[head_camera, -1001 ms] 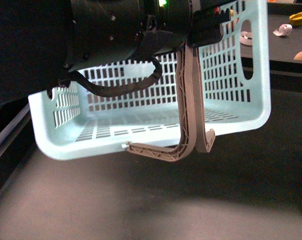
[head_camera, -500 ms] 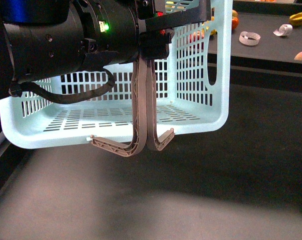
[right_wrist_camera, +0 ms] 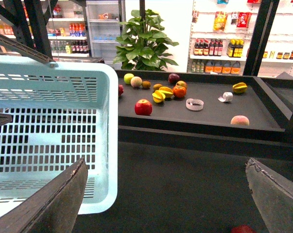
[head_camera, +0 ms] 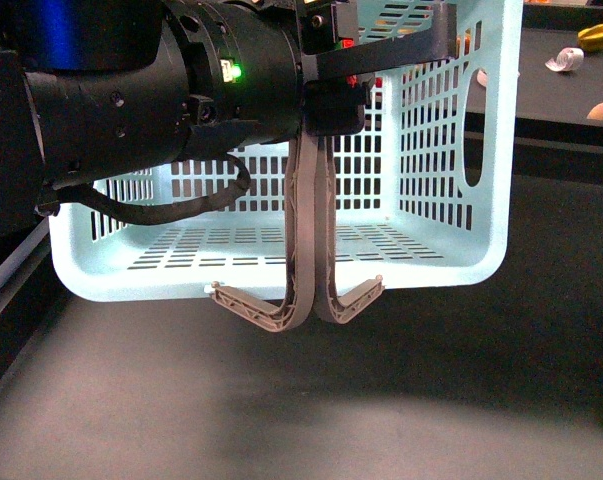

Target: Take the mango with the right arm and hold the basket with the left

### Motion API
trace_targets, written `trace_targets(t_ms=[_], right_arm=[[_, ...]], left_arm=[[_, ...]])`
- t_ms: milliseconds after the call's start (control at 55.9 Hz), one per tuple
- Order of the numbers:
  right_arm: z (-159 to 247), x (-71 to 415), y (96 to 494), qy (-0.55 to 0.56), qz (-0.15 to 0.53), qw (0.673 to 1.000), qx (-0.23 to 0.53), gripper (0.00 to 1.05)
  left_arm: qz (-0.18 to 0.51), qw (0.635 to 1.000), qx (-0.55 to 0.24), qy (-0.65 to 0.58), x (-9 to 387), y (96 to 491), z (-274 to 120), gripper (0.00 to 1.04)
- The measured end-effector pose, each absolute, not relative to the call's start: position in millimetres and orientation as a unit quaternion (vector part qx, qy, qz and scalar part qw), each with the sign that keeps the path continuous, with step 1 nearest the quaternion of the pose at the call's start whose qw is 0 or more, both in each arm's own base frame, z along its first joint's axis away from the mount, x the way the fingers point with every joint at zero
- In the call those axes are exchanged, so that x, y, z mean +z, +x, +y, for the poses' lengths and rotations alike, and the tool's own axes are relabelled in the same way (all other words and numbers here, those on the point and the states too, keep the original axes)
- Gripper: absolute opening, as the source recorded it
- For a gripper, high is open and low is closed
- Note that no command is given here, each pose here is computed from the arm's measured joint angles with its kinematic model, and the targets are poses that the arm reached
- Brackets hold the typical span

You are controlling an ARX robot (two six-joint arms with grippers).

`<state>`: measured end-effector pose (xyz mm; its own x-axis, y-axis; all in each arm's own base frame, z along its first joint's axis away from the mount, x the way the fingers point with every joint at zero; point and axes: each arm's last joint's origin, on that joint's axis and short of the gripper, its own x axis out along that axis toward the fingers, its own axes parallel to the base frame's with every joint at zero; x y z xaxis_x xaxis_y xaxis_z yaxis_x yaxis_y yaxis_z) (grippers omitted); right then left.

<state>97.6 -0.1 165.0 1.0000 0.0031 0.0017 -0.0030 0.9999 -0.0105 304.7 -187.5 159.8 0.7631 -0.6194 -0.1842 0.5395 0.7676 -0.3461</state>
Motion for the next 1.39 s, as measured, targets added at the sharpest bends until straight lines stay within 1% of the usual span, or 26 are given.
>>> trace_targets(t_ms=[125,268,393,554,786,1394], right_arm=[[-0.1,165.0,97.6,-0.005,-0.001,1.0,0.002,0.97],[-0.1,165.0,97.6,-0.005,-0.001,1.0,0.002,0.97],[-0.1,165.0,97.6,-0.005,-0.001,1.0,0.002,0.97],[-0.1,165.0,97.6,-0.005,-0.001,1.0,0.002,0.97],[-0.1,165.0,97.6,-0.005,-0.001,1.0,0.002,0.97],[-0.1,165.0,97.6,-0.006,-0.001,1.0,0.0,0.97]], left_arm=[[0.16,0.916,-0.339,-0.142,159.6,300.5,-191.6,0.06],[0.195,0.906,-0.349,-0.136,157.2,295.8,-195.1,0.06],[0.207,0.898,-0.358,-0.15,156.8,294.4,-197.0,0.06],[0.213,0.899,-0.352,-0.152,160.2,295.9,-197.5,0.06],[0.211,0.909,-0.327,-0.151,159.6,297.3,-195.4,0.06],[0.211,0.908,-0.328,-0.151,159.6,297.4,-195.2,0.06]])
